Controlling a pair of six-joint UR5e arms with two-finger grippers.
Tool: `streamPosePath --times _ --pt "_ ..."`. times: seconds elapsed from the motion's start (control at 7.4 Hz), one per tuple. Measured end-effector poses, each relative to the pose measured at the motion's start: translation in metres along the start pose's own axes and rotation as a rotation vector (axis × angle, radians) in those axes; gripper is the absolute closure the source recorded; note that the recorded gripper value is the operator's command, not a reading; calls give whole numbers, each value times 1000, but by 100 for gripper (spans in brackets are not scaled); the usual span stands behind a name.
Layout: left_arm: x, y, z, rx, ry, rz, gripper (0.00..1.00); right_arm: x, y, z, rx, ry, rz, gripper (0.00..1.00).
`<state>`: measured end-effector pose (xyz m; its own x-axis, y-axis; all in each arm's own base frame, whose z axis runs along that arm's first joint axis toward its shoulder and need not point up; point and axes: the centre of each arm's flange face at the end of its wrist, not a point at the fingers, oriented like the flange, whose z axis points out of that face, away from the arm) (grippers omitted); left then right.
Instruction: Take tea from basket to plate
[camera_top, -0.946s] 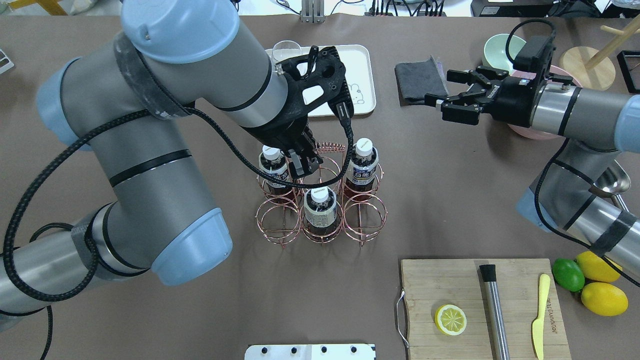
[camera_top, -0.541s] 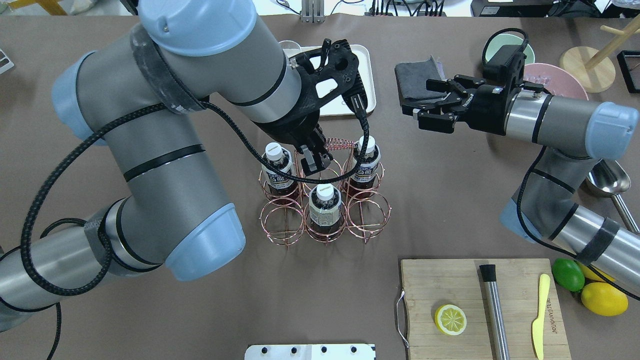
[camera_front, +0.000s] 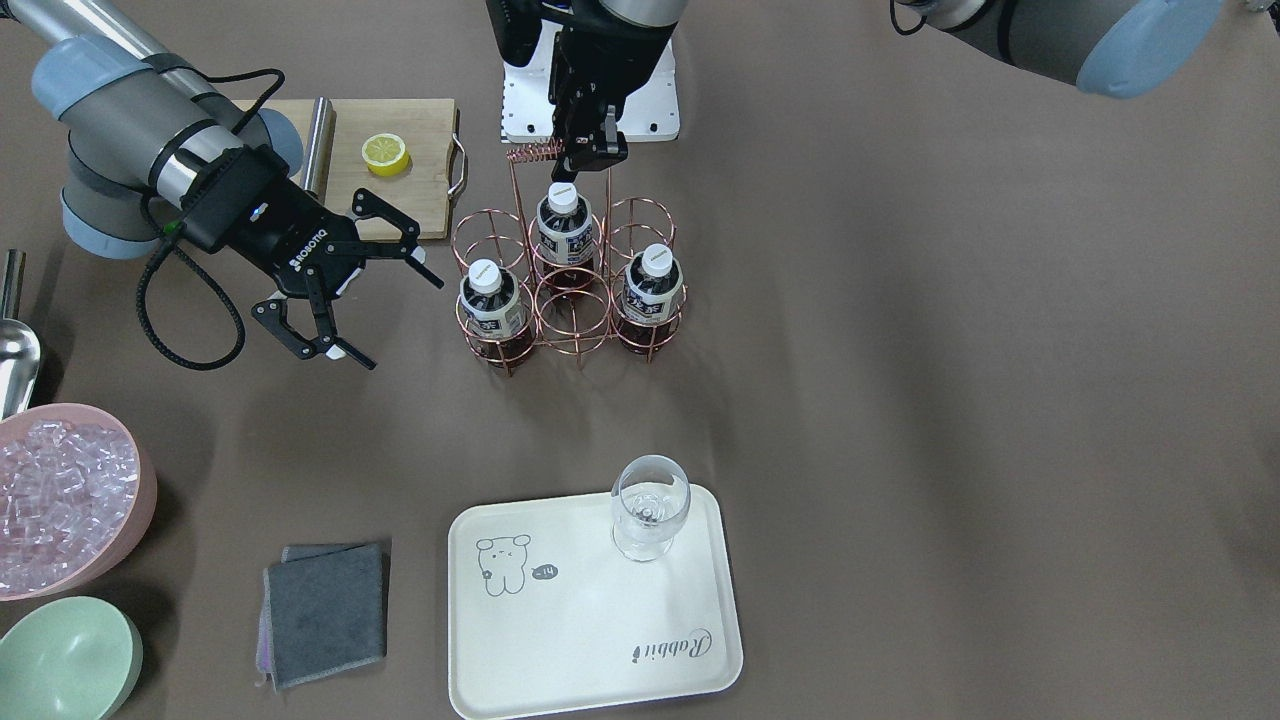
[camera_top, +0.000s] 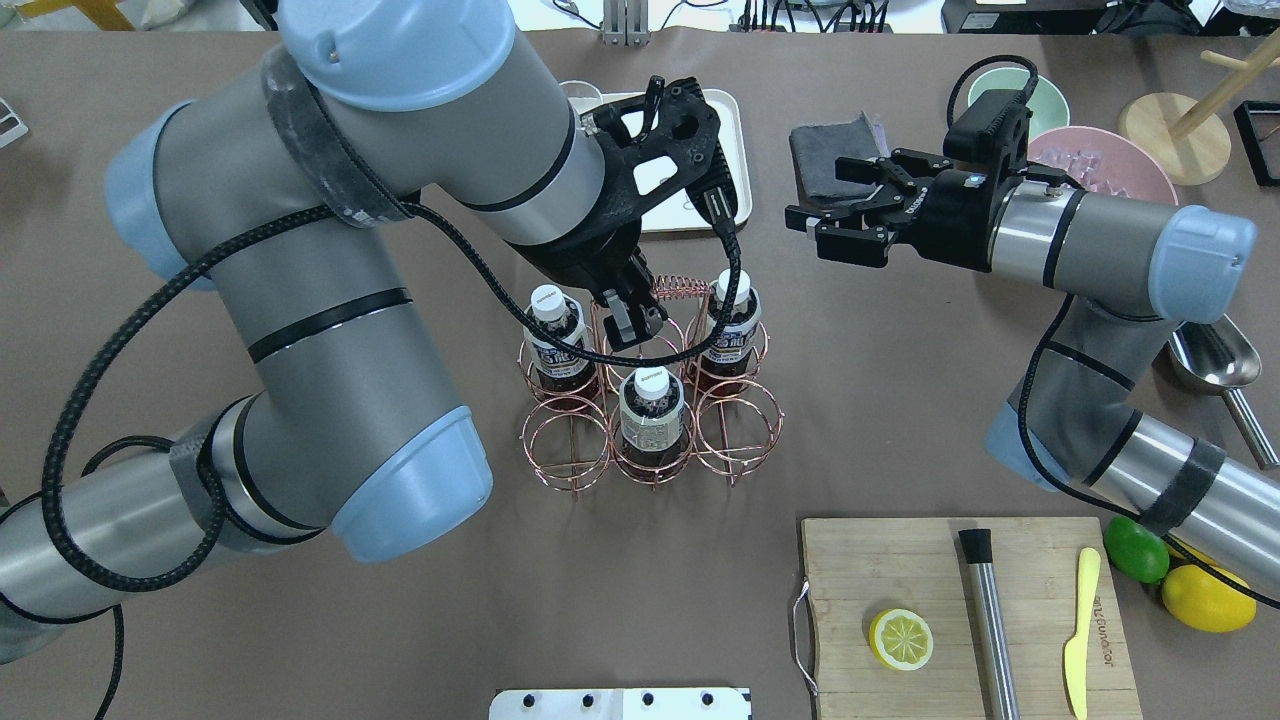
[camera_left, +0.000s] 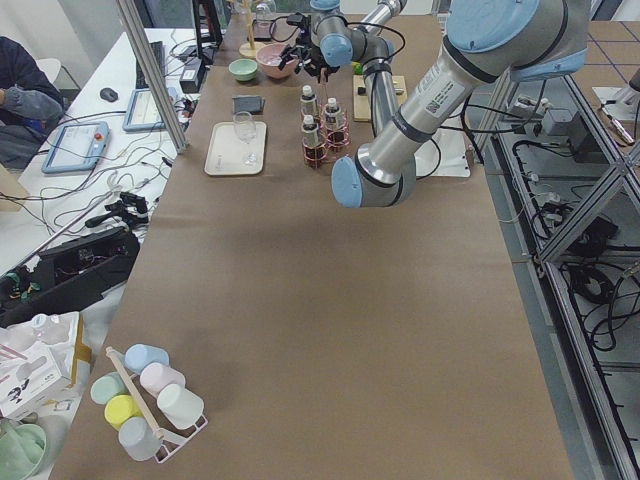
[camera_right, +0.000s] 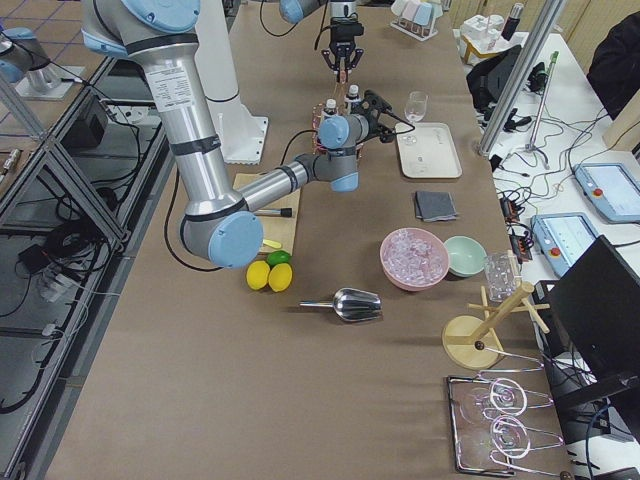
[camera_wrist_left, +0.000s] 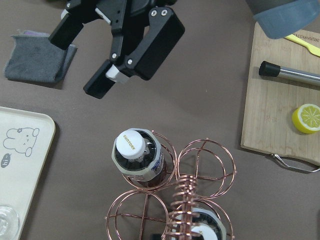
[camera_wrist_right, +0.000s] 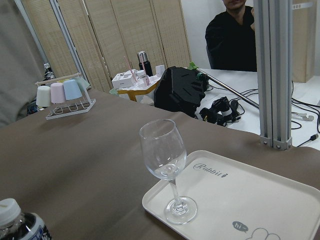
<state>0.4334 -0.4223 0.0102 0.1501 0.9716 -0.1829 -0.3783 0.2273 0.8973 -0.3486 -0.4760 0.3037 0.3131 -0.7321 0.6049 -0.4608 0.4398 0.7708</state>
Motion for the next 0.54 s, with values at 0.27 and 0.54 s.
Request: streamPosePath --times 0.27,0.54 --pt "1 1 1 -1 2 0 100 -20 1 7 -15 8 -24 0" --pt "2 2 1 -1 5 1 100 -39 4 14 -23 31 -47 0"
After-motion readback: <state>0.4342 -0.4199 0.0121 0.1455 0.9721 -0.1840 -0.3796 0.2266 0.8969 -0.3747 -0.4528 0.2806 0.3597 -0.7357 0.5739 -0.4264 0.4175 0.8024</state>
